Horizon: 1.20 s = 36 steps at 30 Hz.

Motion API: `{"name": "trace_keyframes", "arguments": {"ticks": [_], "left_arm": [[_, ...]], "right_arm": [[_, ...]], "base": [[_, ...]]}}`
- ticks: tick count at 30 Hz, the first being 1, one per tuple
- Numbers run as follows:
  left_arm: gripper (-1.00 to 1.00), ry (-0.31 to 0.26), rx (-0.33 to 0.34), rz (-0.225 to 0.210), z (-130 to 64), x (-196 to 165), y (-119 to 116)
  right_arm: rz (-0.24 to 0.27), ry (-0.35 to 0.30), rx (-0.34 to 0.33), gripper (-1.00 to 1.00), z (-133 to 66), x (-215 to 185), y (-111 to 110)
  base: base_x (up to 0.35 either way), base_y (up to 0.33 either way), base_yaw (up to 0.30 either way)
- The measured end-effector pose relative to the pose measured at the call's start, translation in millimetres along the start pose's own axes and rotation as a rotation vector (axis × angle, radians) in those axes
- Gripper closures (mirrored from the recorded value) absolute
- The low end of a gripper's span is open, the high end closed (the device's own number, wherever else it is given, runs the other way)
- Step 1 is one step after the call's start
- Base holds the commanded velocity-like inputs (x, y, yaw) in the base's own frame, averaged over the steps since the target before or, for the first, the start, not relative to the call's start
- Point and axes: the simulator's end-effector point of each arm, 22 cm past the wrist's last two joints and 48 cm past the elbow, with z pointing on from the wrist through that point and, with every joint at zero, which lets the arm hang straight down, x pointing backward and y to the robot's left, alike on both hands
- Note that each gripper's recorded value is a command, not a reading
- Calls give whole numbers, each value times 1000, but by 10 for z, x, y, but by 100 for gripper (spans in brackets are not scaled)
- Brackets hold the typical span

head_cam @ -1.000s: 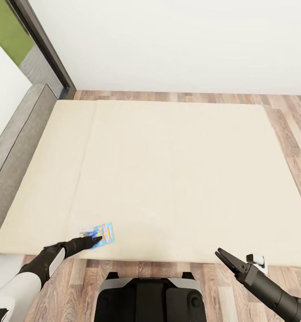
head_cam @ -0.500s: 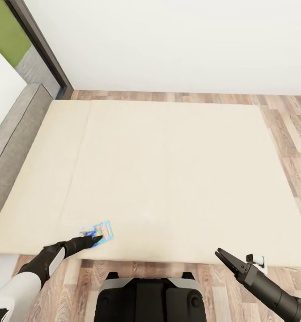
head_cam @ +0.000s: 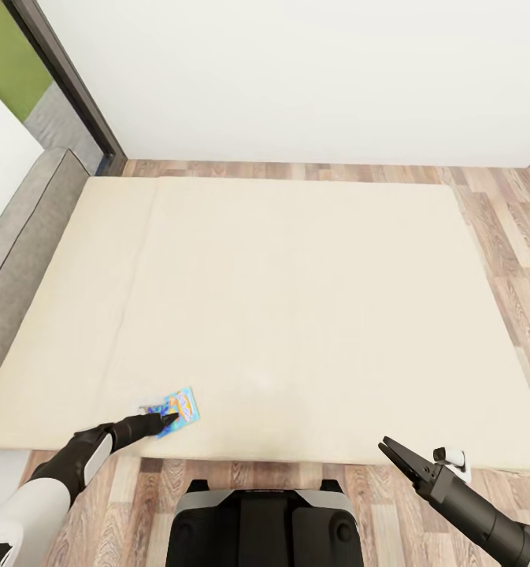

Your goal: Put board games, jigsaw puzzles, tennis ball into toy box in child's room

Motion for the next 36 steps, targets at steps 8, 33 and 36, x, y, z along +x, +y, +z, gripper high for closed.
{"name": "trace_keyframes", "arguments": {"ticks": [8, 33, 36], "left_arm": [[-100, -13, 7, 8, 4, -89, -54], [-100, -24, 9, 11, -14, -143, -79], [-100, -26, 8, 12, -15, -153, -81]], "right_arm": [[0, 0, 0, -100, 0, 0, 0], [-5, -2, -4, -100, -2, -9, 27], [-6, -2, -5, -100, -2, -10, 29]], "base": [[0, -146, 0], [0, -94, -39], [0, -218, -22]]}}
